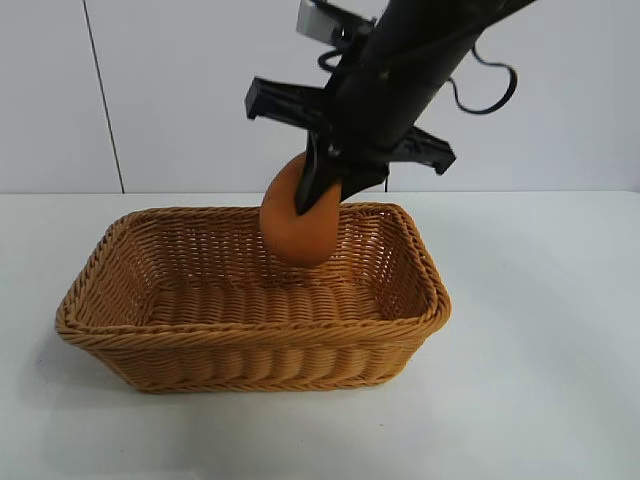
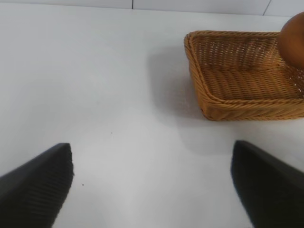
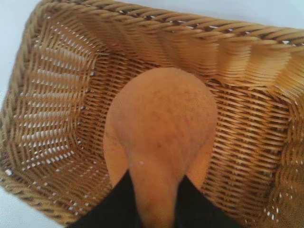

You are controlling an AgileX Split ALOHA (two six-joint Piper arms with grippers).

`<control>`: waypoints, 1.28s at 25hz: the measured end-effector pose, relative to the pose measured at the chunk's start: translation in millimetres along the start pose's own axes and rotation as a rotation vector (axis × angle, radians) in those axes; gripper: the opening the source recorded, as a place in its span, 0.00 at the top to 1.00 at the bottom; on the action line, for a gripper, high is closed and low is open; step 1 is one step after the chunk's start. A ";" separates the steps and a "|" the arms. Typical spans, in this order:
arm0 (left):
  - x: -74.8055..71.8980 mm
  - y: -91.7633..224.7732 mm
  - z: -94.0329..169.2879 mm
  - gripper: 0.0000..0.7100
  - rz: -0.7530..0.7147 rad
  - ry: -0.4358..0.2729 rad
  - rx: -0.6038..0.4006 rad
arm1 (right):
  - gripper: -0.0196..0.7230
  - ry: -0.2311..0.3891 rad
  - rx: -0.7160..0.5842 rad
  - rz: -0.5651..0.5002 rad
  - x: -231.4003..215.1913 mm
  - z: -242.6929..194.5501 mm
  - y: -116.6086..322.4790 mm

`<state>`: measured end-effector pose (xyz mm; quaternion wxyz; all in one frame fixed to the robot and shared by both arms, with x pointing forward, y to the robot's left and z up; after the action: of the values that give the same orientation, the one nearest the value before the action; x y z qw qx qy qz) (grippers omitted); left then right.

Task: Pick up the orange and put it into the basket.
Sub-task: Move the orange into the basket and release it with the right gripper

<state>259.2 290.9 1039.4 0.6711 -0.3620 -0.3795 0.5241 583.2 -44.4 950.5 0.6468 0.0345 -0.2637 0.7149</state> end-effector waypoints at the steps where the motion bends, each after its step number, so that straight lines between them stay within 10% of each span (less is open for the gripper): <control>1: 0.0 0.0 0.0 0.09 0.000 0.000 0.000 | 0.92 0.005 -0.001 -0.009 -3.1 -10.6 0.0; 16: 0.0 0.0 0.0 0.09 0.000 0.000 0.000 | 0.90 0.032 0.047 -0.071 -19.4 -59.4 9.5; 24: 0.0 0.0 0.0 0.09 0.000 0.000 0.000 | 0.18 0.032 0.089 -0.062 -16.2 -49.1 13.1; 32: 0.0 -0.3 0.0 0.09 0.000 0.000 -0.003 | 0.10 -0.020 -0.017 0.008 12.8 14.7 -14.2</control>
<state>259.3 290.8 1039.7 0.6705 -0.3631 -0.3801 0.5236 590.2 -38.6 972.9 0.6416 0.0349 -0.2761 0.7148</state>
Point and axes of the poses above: a point on each arm's last joint axis where the gripper is mounted, z pointing back along that axis away from the gripper, x along the wrist's bending axis when the last joint is at zero, y = z × x, the point moved 3 cm from there along -z, pointing out along that axis toward the gripper, and after that the axes turned 14 degrees about -z, right-handed, at the moved point
